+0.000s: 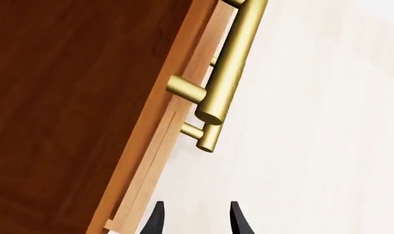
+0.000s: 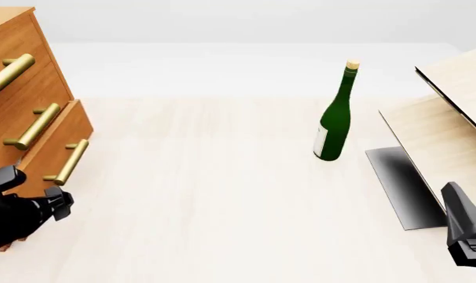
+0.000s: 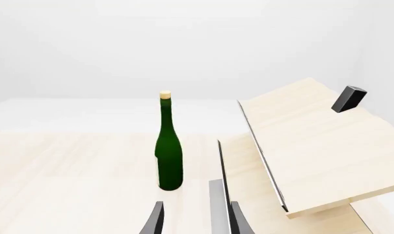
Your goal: Put the bowl in the bottom drawer of the cabinet and close it.
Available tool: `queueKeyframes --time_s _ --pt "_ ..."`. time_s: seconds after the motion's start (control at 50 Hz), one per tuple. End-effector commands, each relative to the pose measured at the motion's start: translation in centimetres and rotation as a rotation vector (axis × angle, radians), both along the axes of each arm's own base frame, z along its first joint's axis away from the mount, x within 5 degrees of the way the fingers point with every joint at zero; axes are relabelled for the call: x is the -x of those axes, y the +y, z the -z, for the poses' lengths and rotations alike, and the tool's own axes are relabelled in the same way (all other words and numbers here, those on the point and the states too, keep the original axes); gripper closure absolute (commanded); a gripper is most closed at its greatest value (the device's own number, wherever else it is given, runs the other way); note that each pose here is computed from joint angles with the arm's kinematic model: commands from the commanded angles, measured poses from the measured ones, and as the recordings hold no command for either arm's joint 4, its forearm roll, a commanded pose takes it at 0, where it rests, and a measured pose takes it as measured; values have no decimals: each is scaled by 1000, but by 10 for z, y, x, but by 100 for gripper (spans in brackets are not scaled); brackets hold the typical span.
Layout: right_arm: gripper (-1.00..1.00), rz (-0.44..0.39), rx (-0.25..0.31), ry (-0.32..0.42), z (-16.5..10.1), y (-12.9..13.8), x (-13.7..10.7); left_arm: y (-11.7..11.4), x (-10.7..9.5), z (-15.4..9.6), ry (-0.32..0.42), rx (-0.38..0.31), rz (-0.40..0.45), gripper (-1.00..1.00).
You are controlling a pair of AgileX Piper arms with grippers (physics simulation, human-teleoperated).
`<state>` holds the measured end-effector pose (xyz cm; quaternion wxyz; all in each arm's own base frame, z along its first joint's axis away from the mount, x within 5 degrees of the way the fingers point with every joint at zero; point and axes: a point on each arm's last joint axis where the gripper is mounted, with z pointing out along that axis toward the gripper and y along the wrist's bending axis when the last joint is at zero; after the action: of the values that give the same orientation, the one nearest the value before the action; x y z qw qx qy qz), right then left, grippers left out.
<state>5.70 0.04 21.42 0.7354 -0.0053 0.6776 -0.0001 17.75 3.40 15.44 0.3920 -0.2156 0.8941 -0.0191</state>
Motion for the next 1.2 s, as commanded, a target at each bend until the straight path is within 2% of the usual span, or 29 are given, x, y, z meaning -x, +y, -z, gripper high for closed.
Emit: queueKeyframes --time_s 0.02,0.22,0.58,0.96,1.2 --pt "-100 0 0 0 0 0 0 6 -4 2 2 10 -36 -100" --pt "-100 0 0 0 0 0 0 11 -3 2 -2 2 -60 -100" --pt "-100 0 0 0 0 0 0 23 2 -1 -16 -51 -84 -100" --pt "-100 0 0 0 0 0 0 32 11 -10 -72 -152 -83 -100" --pt "-100 0 0 0 0 0 0 31 20 -21 -135 -256 -41 -100"
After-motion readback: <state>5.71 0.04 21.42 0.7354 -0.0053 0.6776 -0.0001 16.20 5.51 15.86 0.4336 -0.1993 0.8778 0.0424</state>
